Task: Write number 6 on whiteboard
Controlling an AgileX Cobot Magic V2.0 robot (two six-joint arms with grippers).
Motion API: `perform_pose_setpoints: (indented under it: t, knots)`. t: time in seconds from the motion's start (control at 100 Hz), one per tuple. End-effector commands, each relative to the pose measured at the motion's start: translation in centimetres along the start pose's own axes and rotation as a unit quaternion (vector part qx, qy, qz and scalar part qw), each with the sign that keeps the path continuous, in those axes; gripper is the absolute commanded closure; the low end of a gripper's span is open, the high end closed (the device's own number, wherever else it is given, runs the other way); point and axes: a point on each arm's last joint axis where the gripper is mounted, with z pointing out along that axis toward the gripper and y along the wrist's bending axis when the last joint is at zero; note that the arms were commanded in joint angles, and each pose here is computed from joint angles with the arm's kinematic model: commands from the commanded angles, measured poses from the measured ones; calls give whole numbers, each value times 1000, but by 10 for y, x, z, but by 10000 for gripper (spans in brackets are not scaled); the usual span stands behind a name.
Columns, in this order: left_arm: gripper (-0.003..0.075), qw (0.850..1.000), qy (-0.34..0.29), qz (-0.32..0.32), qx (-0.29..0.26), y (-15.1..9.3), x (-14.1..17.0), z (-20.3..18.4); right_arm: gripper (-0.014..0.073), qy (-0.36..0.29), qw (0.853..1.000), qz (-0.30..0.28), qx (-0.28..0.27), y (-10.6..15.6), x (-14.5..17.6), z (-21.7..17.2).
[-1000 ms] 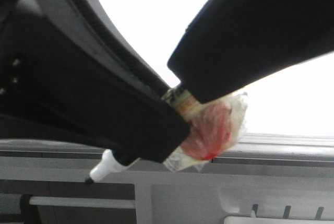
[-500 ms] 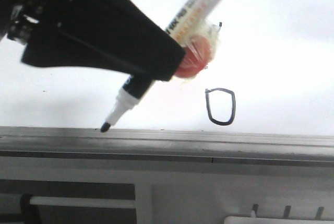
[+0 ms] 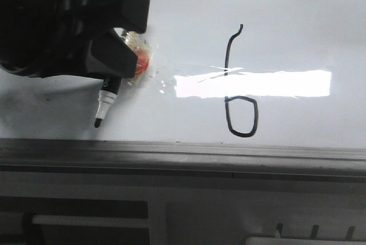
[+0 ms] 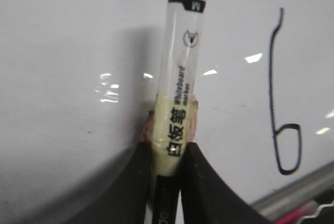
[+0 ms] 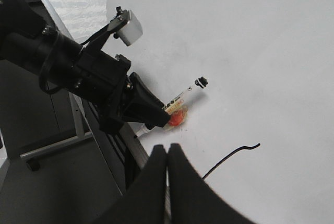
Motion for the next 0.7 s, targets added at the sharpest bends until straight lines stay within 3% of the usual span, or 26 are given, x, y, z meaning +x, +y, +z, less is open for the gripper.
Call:
perform_pose_setpoints:
  t: [0.0, 0.69]
  knots:
    - [739, 999, -33, -7, -28, -3, -14, 0, 640, -41, 999, 8, 18, -4, -13, -4]
    - [736, 995, -23, -37, -88, -6, -14, 37, 640, -40, 999, 15, 19, -4, -12, -4]
